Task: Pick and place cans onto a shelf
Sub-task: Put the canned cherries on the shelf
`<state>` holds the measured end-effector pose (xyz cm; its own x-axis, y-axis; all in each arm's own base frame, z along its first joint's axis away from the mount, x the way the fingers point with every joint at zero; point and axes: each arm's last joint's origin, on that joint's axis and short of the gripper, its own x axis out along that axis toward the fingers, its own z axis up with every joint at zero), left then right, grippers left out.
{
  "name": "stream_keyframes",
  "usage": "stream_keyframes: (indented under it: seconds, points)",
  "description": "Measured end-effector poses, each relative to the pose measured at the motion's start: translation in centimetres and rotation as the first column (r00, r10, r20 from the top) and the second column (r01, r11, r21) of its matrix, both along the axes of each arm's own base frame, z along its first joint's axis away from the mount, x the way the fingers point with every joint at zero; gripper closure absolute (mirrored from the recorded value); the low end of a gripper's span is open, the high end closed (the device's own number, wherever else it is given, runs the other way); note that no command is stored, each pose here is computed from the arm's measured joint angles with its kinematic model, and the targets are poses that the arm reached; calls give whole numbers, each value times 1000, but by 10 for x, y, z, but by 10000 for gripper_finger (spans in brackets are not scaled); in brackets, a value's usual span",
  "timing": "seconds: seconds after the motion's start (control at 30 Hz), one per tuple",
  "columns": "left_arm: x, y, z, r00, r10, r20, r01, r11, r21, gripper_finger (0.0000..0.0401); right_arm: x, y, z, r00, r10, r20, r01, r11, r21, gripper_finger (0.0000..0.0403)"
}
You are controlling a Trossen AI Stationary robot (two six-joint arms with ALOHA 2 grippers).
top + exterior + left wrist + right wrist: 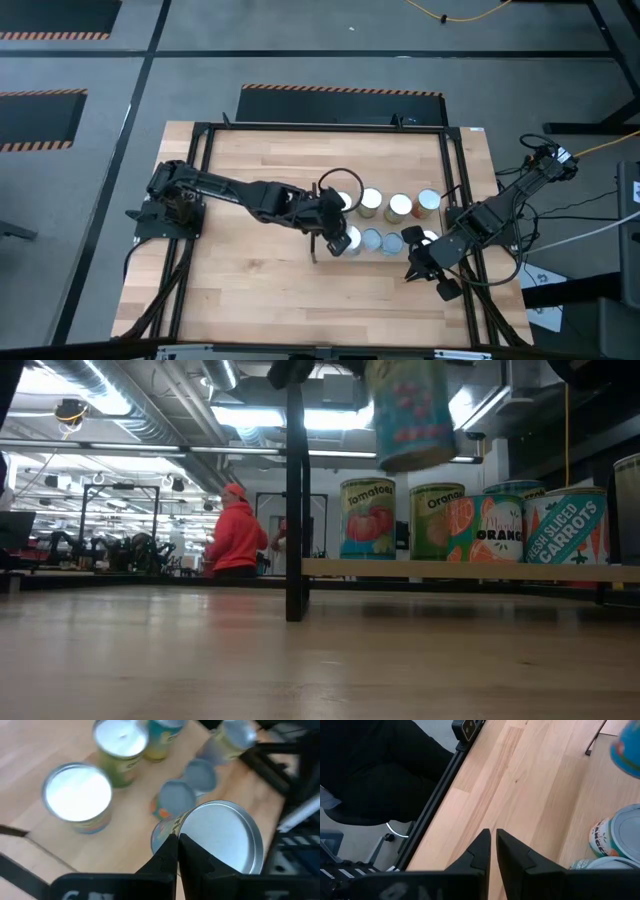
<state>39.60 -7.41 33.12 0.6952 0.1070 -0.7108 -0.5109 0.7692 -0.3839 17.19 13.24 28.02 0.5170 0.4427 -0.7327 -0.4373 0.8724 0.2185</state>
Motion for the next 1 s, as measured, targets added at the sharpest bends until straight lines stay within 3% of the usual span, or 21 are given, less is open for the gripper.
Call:
stream_keyframes:
  seconds: [0.43,0.67,1.0]
  points:
    - [12,-1,-42,983,38,-179,-29,998,52,401,0,0,0,1000,0,2,0,1000,0,368]
    - [24,-2,-65,975,40,-217,-30,998,50,401,1,0,0,1000,0,6,0,1000,2,368]
    - [26,2,-67,973,50,-223,-39,998,53,401,1,0,0,1000,-1,7,1,1000,3,368]
